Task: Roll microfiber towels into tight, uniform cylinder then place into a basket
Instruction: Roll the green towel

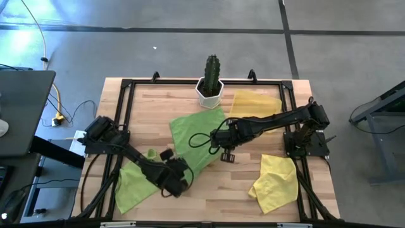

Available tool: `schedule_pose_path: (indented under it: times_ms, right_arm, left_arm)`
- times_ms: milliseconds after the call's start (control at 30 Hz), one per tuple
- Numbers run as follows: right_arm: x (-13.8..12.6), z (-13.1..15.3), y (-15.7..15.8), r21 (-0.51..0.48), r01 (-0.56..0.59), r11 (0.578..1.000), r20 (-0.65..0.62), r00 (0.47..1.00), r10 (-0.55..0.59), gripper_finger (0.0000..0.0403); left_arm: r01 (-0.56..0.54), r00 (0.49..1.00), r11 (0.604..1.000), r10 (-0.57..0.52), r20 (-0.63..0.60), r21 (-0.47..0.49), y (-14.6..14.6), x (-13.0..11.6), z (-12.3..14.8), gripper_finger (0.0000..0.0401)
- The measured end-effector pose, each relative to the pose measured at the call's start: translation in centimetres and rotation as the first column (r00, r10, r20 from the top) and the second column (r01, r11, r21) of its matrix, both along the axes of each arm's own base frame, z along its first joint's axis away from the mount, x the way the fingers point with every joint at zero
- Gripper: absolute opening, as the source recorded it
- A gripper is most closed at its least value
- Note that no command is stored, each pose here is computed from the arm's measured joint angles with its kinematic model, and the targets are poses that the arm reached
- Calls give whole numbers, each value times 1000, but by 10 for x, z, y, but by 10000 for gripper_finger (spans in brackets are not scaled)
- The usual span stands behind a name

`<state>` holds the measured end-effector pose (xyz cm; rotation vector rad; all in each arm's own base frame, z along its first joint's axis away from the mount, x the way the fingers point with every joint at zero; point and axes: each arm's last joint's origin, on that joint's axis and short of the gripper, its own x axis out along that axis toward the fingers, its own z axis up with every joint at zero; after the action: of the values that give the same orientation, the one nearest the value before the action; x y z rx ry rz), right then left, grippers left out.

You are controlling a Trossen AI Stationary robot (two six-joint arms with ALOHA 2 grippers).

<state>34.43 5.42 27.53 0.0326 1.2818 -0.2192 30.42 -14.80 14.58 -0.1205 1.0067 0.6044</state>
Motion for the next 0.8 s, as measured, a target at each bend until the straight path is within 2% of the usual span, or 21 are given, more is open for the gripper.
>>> schedule_pose_path:
  times_ms: [67,133,233,333,500,667,800]
  right_arm:
    - [1,0,-6,-19,46,999,9,999,-46,0]
    - [2,0,-13,-34,100,994,20,995,-99,0]
    - [3,0,-23,-27,163,986,30,986,-162,0]
    - [4,0,-32,-16,195,981,32,980,-194,0]
    - [5,1,-43,-10,230,973,35,973,-229,0]
    - [5,1,-50,-15,236,972,32,971,-235,0]
    - [5,1,-50,-20,216,976,29,976,-216,0]
  left_arm:
    - [56,997,998,-57,59,31,-8,1,5,117]
    - [77,984,991,-93,151,108,-14,5,11,117]
    - [51,966,962,-116,230,270,-17,6,15,117]
    - [32,957,936,-130,261,350,-18,8,18,117]
    - [39,961,936,-131,243,350,-13,11,18,117]
    - [185,965,938,-230,129,293,-14,12,14,117]
    - [224,964,942,-251,83,250,-10,8,5,117]
